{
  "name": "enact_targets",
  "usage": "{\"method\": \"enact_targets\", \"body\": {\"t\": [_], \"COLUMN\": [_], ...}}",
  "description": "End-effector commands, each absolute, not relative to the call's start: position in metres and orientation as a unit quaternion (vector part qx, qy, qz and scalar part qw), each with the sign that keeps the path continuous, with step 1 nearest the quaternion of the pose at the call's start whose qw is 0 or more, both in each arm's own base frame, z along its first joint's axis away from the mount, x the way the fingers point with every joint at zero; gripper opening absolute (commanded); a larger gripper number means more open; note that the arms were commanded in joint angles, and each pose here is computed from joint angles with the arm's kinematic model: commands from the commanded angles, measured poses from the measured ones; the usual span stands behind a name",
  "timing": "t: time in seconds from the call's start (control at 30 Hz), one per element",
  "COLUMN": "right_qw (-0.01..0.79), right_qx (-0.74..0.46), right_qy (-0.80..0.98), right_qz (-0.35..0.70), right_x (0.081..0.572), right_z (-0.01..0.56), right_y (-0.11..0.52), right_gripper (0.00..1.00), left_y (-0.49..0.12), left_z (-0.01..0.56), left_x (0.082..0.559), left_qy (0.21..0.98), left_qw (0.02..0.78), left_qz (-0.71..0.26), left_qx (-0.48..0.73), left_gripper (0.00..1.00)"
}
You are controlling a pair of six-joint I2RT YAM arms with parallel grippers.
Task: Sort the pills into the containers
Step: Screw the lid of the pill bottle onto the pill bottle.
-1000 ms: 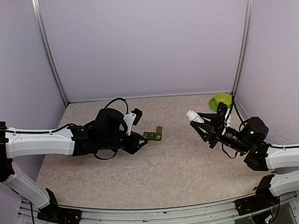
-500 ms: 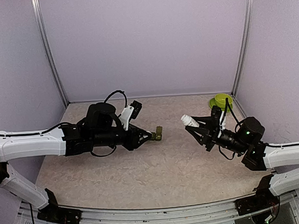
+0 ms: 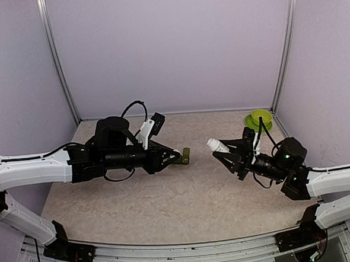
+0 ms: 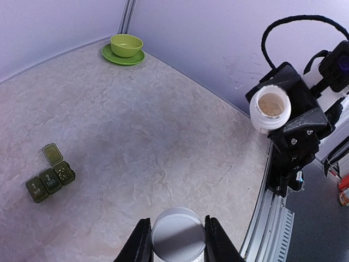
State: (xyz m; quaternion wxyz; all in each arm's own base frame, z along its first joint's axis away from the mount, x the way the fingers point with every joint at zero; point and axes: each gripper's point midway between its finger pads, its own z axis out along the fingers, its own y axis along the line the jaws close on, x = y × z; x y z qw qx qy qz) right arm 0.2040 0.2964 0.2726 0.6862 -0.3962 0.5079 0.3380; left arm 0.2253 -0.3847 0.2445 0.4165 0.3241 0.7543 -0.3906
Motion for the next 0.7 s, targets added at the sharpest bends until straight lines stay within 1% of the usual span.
{"method": "enact_targets", "body": {"t": [0.0, 0.67], "right_qw": [0.694, 0.696], "right_qx": [-0.404, -0.417], "right_qy": [0.484, 0.461], "right_qz": [0.349, 0.359], "right_x": [0.197, 0.185], "right_z": [0.285, 0.293], "right_y": [0.303, 0.319], "right_gripper": [0.28, 0.28], "left_y": [-0.389, -0.399], "left_z": [0.279, 0.308], "left_x": [0.214, 0.194], "left_qy": [0.715, 0.668], "left_qw": [0.439, 0.429], "left_qz": [-0.432, -0.508], "left_qx": [0.33, 0.334], "left_gripper": [0.25, 0.25]}}
